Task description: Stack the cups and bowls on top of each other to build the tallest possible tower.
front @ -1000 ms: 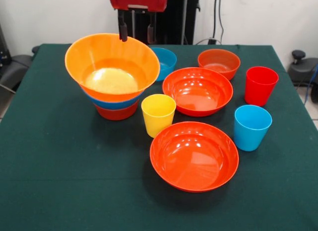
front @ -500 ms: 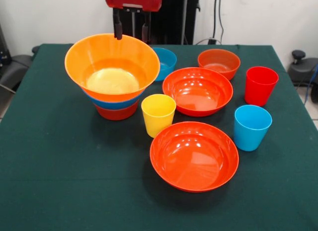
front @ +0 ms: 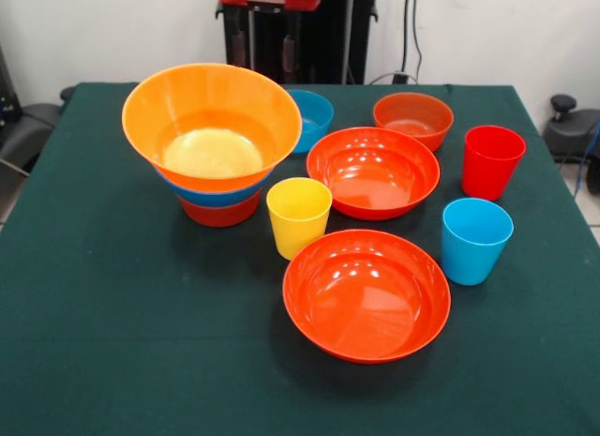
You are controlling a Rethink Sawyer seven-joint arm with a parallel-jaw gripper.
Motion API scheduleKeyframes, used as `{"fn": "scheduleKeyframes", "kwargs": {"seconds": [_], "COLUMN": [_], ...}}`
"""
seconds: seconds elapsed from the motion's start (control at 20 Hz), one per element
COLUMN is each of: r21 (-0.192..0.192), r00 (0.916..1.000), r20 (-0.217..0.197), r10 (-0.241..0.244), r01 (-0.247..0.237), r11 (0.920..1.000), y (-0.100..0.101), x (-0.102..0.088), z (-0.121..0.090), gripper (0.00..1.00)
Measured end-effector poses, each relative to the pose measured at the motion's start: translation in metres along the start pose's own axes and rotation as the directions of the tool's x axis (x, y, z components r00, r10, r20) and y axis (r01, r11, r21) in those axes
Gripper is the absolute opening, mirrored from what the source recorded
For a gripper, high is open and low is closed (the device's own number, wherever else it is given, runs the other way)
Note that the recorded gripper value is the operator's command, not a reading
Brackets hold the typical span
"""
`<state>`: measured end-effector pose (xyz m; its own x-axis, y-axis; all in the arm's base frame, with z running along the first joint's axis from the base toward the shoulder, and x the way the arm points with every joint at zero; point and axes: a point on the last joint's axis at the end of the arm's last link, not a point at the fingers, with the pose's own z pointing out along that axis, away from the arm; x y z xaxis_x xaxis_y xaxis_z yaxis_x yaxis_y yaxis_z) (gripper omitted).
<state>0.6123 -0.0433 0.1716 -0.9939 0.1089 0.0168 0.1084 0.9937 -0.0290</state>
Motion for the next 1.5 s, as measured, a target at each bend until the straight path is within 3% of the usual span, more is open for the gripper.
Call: {"fn": "scheduleKeyframes", "kwargs": {"seconds": [0.35,0.65,0.9,1.5], "r21": [-0.016,-0.017,-0.024,-0.028], "r00": [0.9978,0.9932,0.9914,0.9931], "r20": [0.011,0.025,0.04,0.037], "r10": [-0.065,-0.114,-0.125,-0.112], "r01": [0.065,0.114,0.126,0.113], "r11": [0.9977,0.9933,0.9918,0.9932], "y": [0.062,0.098,0.111,0.117], "x": [-0.003,-0.01,-0.025,-0.05], "z": [-0.019,-0.022,-0.017,0.01], "gripper": [1.0,1.0,1.0,1.0]}}
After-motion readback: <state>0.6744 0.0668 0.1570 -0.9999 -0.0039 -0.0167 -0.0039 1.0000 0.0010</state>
